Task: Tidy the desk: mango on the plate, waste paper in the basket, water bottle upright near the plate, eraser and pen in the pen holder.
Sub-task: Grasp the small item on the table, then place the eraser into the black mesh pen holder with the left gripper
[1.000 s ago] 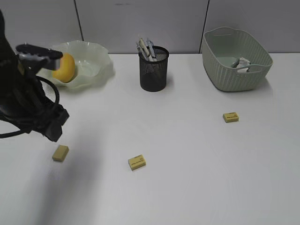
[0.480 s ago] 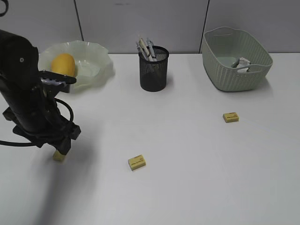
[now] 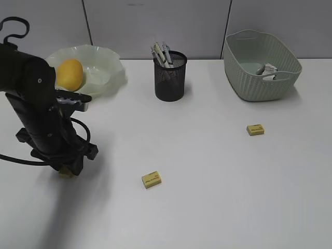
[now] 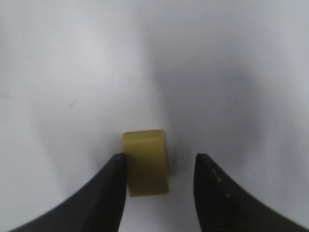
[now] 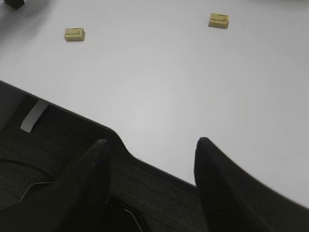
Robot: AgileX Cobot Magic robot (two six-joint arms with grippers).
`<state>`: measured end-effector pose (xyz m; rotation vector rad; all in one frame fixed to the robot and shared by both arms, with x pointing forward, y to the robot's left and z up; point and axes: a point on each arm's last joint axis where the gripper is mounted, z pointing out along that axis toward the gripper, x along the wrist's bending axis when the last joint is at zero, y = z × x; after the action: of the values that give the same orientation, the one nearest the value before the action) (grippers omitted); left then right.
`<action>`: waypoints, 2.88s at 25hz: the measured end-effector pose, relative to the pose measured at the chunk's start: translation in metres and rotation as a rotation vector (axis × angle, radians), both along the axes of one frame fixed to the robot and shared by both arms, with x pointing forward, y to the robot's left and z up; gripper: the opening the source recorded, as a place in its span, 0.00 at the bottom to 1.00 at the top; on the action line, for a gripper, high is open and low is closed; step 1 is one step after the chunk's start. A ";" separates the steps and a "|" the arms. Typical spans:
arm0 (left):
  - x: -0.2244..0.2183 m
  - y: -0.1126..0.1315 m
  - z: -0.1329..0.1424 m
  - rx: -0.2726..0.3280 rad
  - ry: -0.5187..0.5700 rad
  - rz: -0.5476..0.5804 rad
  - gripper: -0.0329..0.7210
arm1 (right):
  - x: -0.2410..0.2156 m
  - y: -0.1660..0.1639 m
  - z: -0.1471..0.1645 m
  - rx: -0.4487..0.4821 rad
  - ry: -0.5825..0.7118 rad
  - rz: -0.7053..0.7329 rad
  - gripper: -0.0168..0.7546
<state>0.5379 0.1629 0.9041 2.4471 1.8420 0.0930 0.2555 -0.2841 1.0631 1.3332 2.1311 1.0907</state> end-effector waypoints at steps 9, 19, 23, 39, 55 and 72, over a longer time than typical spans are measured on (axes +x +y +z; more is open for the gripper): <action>0.002 0.003 -0.011 0.031 0.017 -0.006 0.50 | 0.000 0.000 0.000 0.000 0.000 0.000 0.60; 0.005 0.002 -0.010 0.030 0.001 0.028 0.42 | 0.000 0.000 0.000 0.000 0.000 0.000 0.60; 0.005 0.004 -0.010 0.048 -0.003 0.027 0.21 | 0.000 0.000 0.000 0.000 0.000 0.000 0.60; 0.086 -0.051 0.139 -0.277 -0.476 0.062 0.19 | 0.000 0.000 0.000 0.000 0.000 0.000 0.60; 0.126 -0.097 0.145 -0.696 -0.806 0.209 0.19 | 0.000 0.000 0.000 0.005 0.001 -0.004 0.60; 0.136 -0.130 0.080 -0.696 -0.815 0.188 0.19 | 0.001 0.000 -0.002 0.007 0.011 -0.010 0.60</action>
<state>0.6734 0.0331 0.9841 1.4446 1.3867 0.3345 0.2563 -0.2838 1.0607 1.3541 2.1282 1.0902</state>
